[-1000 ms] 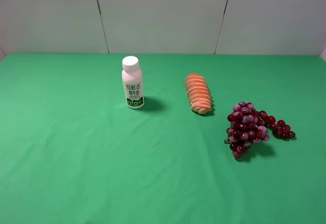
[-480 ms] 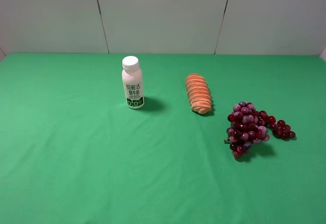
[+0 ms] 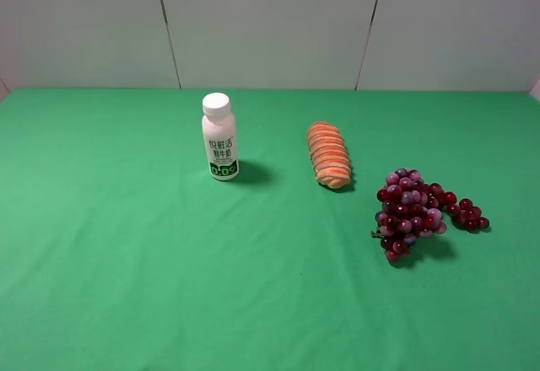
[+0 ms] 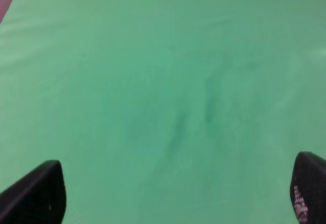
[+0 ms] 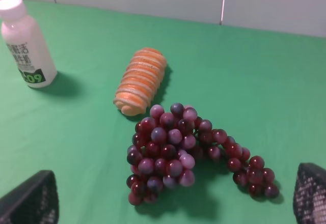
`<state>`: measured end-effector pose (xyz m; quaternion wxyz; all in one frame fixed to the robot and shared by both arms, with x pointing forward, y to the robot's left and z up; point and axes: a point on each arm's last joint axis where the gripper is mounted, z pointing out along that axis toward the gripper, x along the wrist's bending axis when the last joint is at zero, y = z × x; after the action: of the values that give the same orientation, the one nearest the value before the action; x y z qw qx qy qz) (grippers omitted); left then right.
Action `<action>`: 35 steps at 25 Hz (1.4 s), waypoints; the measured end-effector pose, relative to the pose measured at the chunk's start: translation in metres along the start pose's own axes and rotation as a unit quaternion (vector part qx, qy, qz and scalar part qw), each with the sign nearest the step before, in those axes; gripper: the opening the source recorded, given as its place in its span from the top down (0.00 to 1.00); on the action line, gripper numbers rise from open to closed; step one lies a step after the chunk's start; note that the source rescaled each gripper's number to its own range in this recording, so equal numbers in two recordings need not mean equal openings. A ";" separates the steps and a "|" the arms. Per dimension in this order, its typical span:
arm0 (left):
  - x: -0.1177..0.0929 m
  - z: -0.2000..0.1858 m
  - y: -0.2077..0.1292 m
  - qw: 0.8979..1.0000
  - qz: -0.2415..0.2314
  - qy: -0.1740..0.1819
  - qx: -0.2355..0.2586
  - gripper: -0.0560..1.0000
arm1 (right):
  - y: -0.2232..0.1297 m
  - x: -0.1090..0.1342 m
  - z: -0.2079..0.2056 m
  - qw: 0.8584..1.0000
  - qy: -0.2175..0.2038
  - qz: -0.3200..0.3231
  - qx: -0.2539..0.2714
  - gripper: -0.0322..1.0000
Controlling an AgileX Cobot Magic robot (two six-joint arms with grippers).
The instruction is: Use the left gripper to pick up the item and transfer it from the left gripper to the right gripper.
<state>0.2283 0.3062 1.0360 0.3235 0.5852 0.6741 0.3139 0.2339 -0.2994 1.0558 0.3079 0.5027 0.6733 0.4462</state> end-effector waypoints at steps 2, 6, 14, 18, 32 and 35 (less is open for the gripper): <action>0.000 0.000 0.000 1.000 0.000 0.000 0.000 0.19 | 0.000 0.000 0.000 1.000 -0.018 0.008 -0.001 0.00; 0.000 0.000 0.000 1.000 0.000 0.000 0.000 0.19 | 0.000 0.001 0.000 0.996 -0.078 0.035 -0.003 0.00; 0.000 0.000 0.000 1.000 0.000 0.000 0.000 0.19 | 0.000 0.001 0.001 0.983 -0.166 0.075 -0.006 0.00; 0.000 0.000 0.000 1.000 0.000 0.000 0.000 0.19 | 0.000 0.001 0.001 0.983 -0.169 0.076 -0.006 0.00; 0.000 0.000 0.000 1.000 0.000 0.000 0.000 0.19 | 0.000 0.002 0.001 0.983 -0.168 0.077 -0.007 0.00; 0.000 0.000 0.000 1.000 0.000 0.000 0.000 0.19 | 0.000 0.002 0.001 0.983 -0.168 0.077 -0.007 0.00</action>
<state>0.2283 0.3062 1.0360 0.3235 0.5852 0.6741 0.3139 0.2345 -0.2976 1.0558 0.3851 0.6186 0.5684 0.3820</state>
